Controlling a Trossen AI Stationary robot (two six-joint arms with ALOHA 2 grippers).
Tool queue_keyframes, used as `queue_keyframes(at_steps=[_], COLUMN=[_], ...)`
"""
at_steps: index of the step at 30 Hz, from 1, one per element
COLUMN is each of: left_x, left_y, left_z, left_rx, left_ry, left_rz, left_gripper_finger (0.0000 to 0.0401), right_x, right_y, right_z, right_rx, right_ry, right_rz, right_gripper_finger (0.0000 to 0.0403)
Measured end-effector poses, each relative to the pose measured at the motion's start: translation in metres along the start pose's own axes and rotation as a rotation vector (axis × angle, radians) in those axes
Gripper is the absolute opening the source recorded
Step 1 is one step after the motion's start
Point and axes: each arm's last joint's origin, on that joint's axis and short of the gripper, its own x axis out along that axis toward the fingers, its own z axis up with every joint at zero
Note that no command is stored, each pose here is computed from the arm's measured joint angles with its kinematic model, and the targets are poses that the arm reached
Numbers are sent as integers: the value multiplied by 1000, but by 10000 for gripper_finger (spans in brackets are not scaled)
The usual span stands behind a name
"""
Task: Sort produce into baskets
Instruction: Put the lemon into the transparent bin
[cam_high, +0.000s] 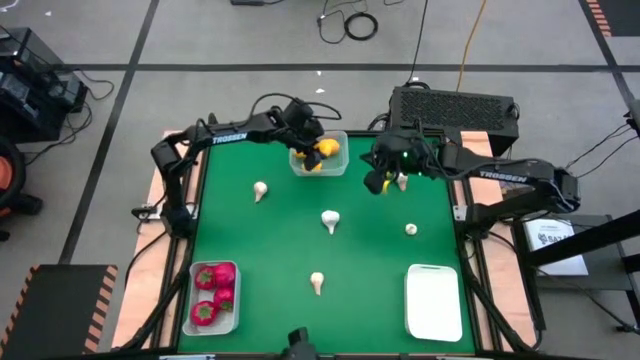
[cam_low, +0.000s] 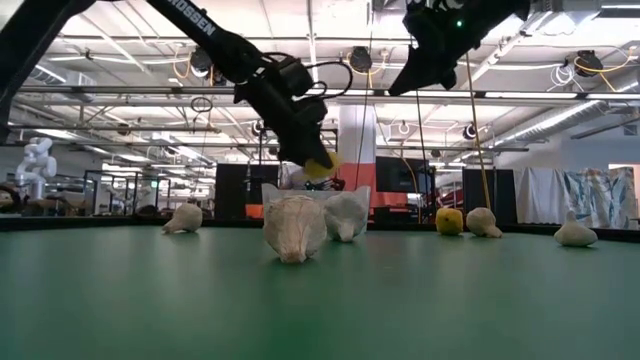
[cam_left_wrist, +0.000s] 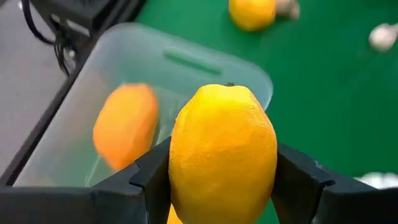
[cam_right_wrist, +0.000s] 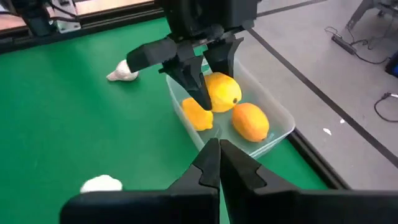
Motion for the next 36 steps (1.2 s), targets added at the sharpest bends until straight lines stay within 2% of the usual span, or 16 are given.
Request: queue_keyframes(at_steps=[3,9,13,15,28,32,36], left_x=[8,22,26,27,27,21,12], left_y=[-5,-5,-2,-1,-2,-4,-6], left_z=[5,-1,-3,-2,-3,9,26], left_rx=[-5,-118,-159,-169,-176,-171,-161], left_ry=[-32,-6,-1,-9,10,-1,-30], left_rz=[-6,-14,60,109,95,94,93], left_gripper_finger=[215,215,220,230,309,313,313], right_x=[3,12,14,14,13,12,10], right_y=[-14,-41,-55,-58,-72,-76,-82], right_z=[0,-5,-8,-8,-12,-18,-25], right_rx=[-25,-23,-40,-59,-118,-104,-14], right_ry=[12,69,100,97,115,176,250], right_rz=[1,37,21,11,44,39,19], right_gripper_finger=[0,0,0,0,0,0,0])
